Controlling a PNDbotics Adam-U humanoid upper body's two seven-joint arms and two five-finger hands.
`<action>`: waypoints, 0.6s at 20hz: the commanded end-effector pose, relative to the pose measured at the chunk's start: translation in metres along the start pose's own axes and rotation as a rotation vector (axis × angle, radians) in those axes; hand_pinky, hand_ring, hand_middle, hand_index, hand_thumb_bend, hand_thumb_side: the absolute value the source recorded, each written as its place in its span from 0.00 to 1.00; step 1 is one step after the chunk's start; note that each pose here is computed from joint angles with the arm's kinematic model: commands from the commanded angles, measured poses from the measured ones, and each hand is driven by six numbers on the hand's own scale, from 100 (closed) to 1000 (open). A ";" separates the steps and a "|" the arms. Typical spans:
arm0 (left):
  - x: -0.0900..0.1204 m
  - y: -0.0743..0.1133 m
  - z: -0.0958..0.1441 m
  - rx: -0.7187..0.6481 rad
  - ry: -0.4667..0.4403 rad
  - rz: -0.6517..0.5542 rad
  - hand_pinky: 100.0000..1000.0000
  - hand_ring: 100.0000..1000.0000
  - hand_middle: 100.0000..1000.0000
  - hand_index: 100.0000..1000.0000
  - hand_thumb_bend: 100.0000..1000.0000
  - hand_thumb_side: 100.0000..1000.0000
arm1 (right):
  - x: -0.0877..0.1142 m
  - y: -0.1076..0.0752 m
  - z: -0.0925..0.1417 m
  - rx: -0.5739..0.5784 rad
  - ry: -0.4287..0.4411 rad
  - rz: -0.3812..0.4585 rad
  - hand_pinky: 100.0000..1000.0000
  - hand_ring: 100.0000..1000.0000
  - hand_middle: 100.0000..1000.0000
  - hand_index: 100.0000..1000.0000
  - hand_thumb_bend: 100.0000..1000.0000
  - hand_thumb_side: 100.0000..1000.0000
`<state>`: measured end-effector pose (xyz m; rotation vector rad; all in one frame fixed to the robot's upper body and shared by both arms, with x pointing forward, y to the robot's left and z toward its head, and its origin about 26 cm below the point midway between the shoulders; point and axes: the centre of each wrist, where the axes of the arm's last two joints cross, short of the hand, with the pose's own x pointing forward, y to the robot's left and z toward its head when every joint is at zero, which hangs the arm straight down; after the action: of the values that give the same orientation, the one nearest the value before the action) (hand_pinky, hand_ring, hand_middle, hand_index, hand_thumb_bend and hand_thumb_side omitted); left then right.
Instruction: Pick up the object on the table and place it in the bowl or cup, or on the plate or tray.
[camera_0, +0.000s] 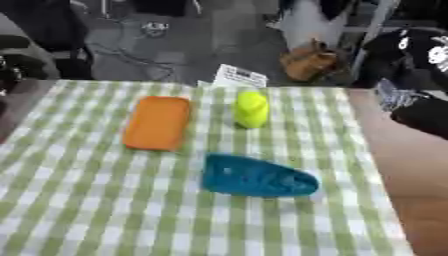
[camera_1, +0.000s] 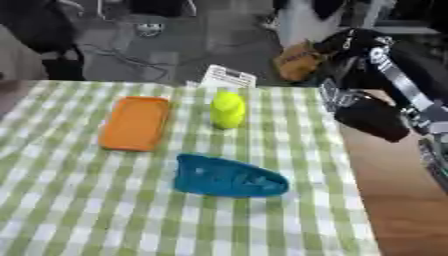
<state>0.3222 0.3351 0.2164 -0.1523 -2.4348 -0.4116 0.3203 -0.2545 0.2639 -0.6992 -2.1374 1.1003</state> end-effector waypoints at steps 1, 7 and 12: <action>0.008 0.002 -0.005 -0.013 -0.029 -0.018 0.66 0.66 0.71 0.79 0.11 0.84 | 0.002 -0.011 -0.001 -0.002 -0.016 0.041 0.43 0.65 0.74 0.77 0.00 0.46; 0.008 0.003 -0.005 -0.012 -0.029 -0.016 0.66 0.66 0.71 0.79 0.11 0.84 | 0.003 -0.011 -0.003 0.008 -0.023 0.046 0.44 0.65 0.74 0.77 0.00 0.46; 0.008 0.002 -0.005 -0.016 -0.029 -0.015 0.66 0.66 0.71 0.79 0.11 0.84 | 0.004 -0.012 -0.006 0.018 -0.029 0.049 0.44 0.65 0.74 0.77 0.00 0.46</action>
<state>0.3222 0.3350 0.2164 -0.1546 -2.4349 -0.4149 0.3212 -0.2500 0.2676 -0.6878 -2.1418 1.1366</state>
